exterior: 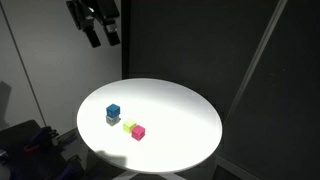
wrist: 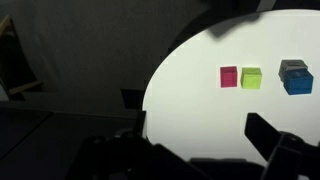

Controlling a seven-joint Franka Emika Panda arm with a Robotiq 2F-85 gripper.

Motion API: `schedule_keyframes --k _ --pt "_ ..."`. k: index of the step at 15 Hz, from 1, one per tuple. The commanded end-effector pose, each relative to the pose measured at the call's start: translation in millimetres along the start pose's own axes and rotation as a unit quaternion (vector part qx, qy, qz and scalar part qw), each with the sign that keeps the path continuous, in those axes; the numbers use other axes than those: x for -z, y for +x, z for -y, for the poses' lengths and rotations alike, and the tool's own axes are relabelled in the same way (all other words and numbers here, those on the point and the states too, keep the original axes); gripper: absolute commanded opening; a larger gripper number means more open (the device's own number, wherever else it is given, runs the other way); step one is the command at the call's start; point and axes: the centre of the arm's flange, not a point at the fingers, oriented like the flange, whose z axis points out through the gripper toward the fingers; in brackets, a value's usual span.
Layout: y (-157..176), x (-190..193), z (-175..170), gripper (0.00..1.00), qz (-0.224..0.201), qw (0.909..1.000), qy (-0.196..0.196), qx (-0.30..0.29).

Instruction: Put the pink block on top the yellow block

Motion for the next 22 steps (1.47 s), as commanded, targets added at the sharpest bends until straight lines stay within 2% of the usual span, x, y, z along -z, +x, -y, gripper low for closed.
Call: schedule_keyframes --k 1,9,15,22 --pt "0 0 0 1.00 0.000 1.0000 0.000 0.000" --pt "1 0 0 1.00 0.000 1.0000 0.000 -0.001" --pt "13 -8 3 1.00 0.006 0.9992 0.039 -0.006" --pt "34 -29 10 1.00 0.017 0.9944 0.104 -0.009"
